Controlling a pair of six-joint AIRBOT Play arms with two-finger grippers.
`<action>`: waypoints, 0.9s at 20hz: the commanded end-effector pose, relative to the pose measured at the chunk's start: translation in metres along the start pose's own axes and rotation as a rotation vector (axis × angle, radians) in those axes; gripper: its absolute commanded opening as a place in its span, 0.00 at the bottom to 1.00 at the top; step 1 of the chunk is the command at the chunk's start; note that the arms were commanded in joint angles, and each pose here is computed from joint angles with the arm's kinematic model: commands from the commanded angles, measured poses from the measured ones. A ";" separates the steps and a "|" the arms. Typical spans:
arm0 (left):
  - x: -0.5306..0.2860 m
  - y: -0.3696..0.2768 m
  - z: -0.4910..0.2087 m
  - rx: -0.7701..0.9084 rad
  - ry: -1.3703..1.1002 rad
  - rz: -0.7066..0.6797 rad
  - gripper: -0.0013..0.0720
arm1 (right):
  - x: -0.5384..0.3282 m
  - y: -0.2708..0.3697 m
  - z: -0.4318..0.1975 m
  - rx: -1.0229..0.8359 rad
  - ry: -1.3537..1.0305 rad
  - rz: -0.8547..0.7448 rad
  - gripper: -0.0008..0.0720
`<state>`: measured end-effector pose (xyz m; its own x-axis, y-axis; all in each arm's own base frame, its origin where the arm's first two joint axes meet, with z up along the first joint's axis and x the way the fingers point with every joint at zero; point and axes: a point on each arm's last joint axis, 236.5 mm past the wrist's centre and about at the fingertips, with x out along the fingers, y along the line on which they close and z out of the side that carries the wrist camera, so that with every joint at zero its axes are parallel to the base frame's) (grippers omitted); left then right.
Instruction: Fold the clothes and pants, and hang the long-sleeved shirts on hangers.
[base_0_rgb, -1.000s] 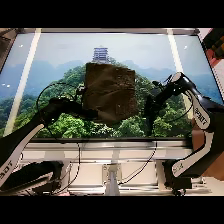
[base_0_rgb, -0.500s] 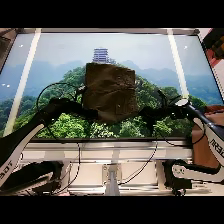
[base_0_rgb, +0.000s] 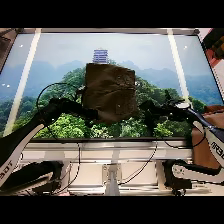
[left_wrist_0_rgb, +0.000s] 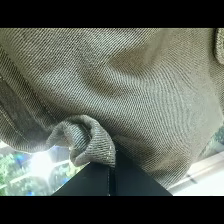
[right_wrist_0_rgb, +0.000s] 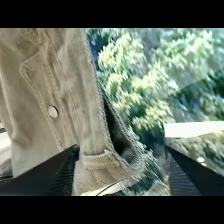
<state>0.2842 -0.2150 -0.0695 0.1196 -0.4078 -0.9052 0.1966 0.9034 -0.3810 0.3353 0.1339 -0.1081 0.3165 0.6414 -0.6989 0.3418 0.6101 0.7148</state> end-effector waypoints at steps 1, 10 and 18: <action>0.000 0.000 0.000 0.000 -0.003 0.000 0.03 | 0.013 -0.005 -0.023 0.097 0.109 0.026 0.71; 0.000 0.000 0.001 0.000 -0.003 0.000 0.03 | 0.028 0.021 -0.012 0.077 0.094 0.070 0.62; -0.012 -0.006 0.014 0.014 -0.065 -0.012 0.03 | 0.020 0.082 0.000 -0.167 0.067 0.100 0.07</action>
<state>0.2902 -0.2165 -0.0631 0.1515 -0.4169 -0.8962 0.2019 0.9006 -0.3848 0.3680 0.1864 -0.0868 0.2946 0.7032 -0.6471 0.2384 0.6016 0.7624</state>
